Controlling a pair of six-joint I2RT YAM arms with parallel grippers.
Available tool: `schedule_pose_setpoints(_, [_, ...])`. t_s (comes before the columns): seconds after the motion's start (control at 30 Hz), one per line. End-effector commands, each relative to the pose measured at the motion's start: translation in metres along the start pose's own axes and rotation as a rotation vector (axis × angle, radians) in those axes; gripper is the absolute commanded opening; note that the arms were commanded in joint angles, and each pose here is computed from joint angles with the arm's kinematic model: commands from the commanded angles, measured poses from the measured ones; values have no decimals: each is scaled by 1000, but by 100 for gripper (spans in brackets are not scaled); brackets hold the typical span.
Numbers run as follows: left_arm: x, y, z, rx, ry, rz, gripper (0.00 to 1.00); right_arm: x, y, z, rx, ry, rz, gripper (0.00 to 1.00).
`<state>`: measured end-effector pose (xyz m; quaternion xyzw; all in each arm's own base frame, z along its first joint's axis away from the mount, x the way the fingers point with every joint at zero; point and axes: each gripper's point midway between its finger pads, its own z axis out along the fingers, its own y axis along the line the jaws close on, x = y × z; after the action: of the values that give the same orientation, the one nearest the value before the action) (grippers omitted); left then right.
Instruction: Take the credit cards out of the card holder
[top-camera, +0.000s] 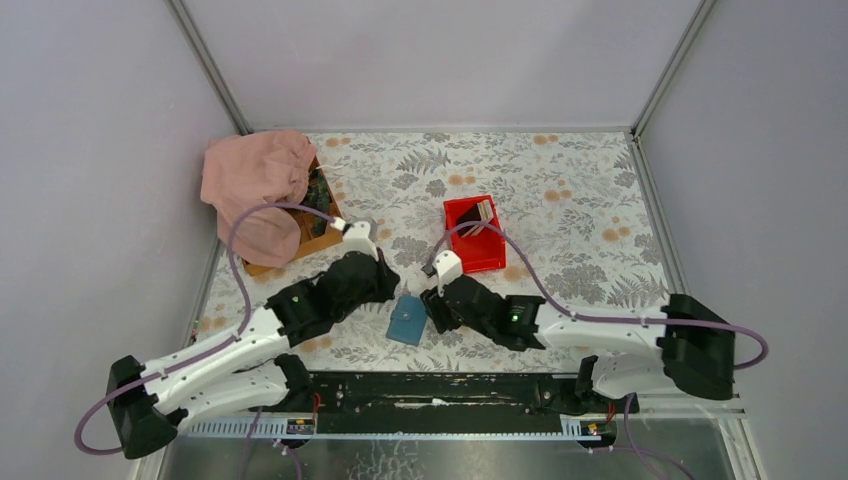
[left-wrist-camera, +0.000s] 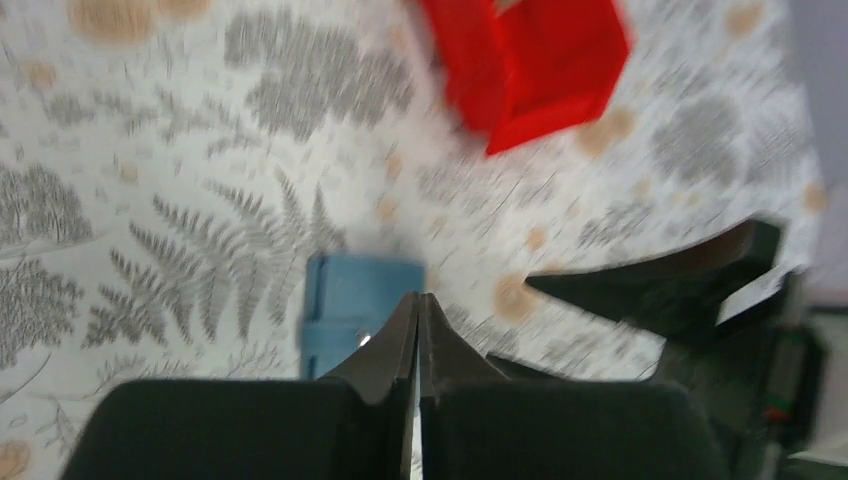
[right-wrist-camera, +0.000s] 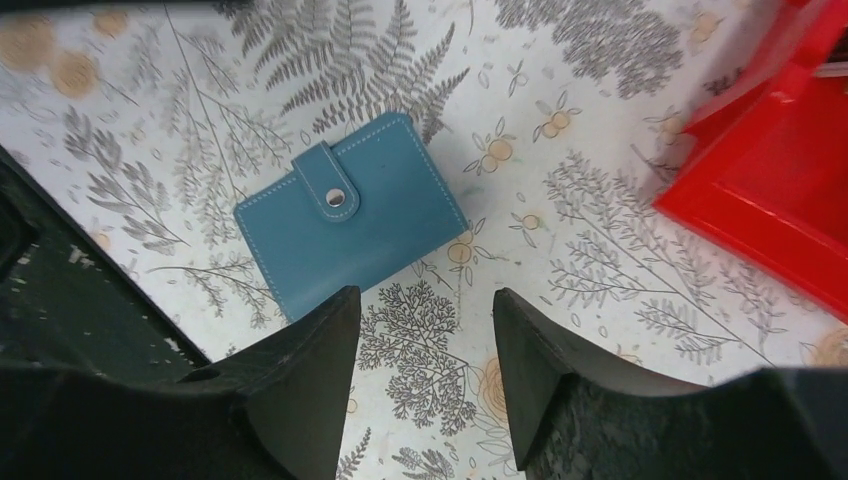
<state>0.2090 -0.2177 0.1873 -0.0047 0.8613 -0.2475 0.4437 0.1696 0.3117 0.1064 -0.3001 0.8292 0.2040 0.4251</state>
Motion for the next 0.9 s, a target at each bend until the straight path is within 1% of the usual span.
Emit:
schedule_pose_setpoints(0.0, [19,-1,3,84,19,-116,0,-9,23,23,-45,30,-53,58])
schedule_pose_setpoints(0.13, [32,31,-5,12,-18,-219,0,-6,30,46,-38,76,-115,60])
schedule_pose_setpoints(0.23, [45,49,-9,-15,-22,-267,0,-4,37,60,-55,103,-146,68])
schedule_pose_setpoints(0.3, [52,55,-9,-25,-18,-284,0,-2,42,67,-65,118,-158,72])
schedule_pose_setpoints(0.43, [60,62,-8,-36,-14,-304,0,9,47,82,-78,164,-186,72])
schedule_pose_setpoints(0.6, [58,64,-10,-45,-22,-308,0,22,52,93,-95,207,-209,69])
schedule_pose_setpoints(0.7, [57,67,-13,-52,-33,-316,0,27,51,97,-88,225,-215,64])
schedule_pose_setpoints(0.8, [55,71,-19,-56,-43,-322,0,31,51,99,-85,235,-211,52])
schedule_pose_setpoints(0.87, [55,75,-22,-66,-49,-322,0,33,51,99,-85,240,-208,40])
